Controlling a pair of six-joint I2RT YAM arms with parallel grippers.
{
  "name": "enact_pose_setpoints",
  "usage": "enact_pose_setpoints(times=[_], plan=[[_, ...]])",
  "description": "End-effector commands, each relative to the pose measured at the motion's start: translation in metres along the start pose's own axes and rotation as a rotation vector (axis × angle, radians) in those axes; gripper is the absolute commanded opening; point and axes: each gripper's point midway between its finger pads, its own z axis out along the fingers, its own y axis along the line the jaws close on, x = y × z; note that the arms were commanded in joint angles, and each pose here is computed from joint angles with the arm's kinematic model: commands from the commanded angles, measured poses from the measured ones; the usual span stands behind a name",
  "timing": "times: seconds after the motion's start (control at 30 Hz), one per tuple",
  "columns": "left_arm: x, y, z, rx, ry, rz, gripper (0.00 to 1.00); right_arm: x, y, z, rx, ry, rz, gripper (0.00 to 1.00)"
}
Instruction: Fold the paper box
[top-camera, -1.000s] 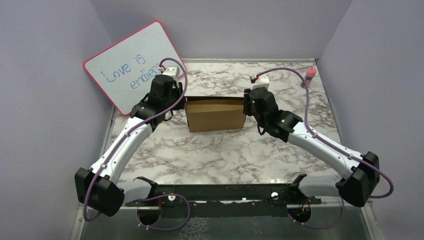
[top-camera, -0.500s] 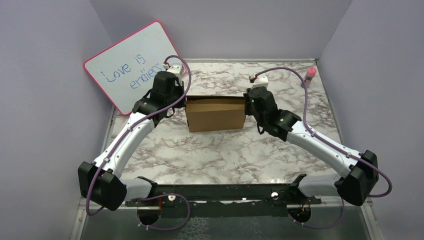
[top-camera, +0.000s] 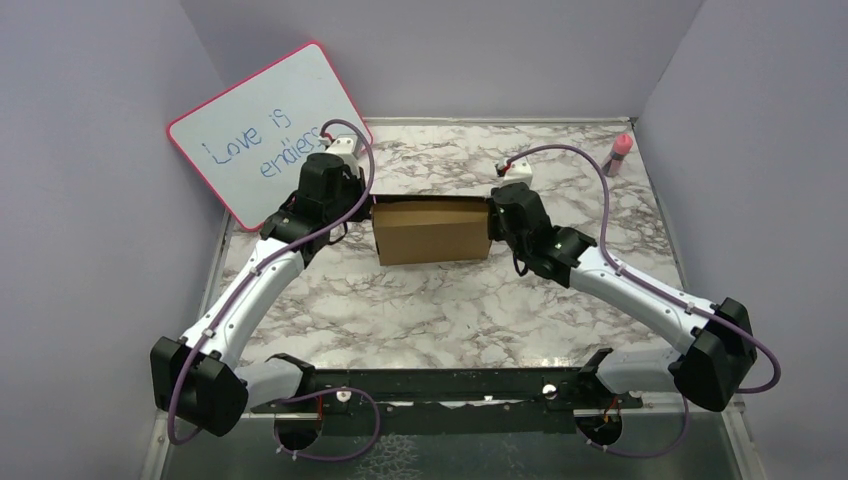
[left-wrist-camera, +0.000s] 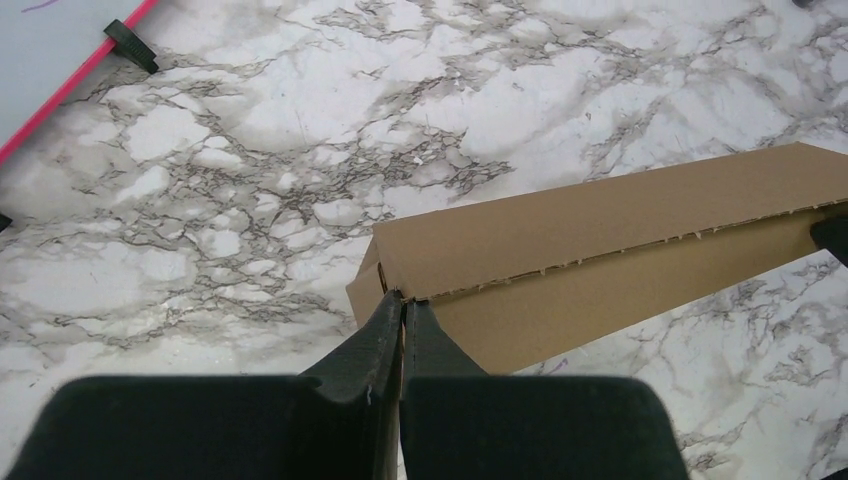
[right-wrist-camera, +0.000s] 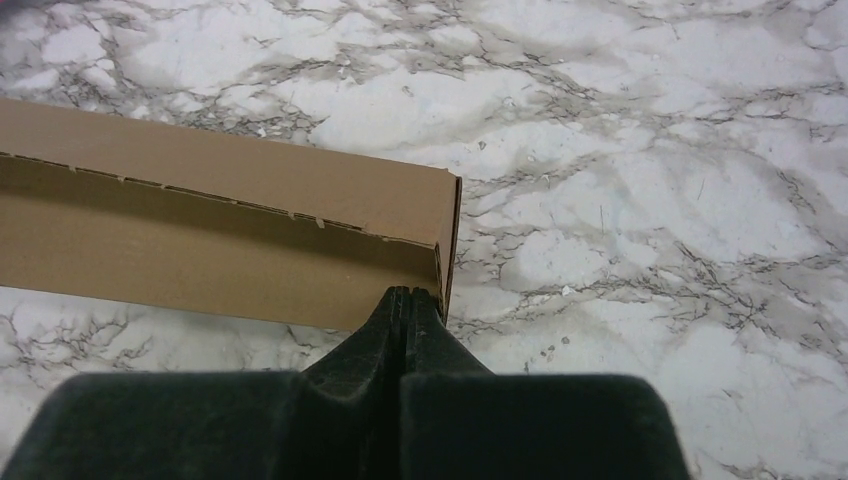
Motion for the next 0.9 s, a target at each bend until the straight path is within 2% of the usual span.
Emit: enact_pose_setpoints(times=[0.0, 0.43, 0.7, 0.87], plan=[[0.05, -0.007, 0.0, 0.053, 0.143, -0.044, 0.0, 0.004, 0.003, 0.0, -0.024, -0.003, 0.042, 0.01], [0.101, 0.014, 0.0, -0.029, 0.229, -0.045, 0.0, 0.008, 0.005, 0.001, -0.032, 0.007, 0.055, 0.01], [0.12, 0.026, 0.001, -0.077, 0.27, -0.043, 0.0, -0.021, 0.004, -0.022, -0.061, -0.033, 0.077, 0.27], [0.116, 0.025, 0.004, -0.075, 0.262, -0.045, 0.0, -0.045, -0.001, -0.038, -0.064, -0.084, 0.09, 0.33]])
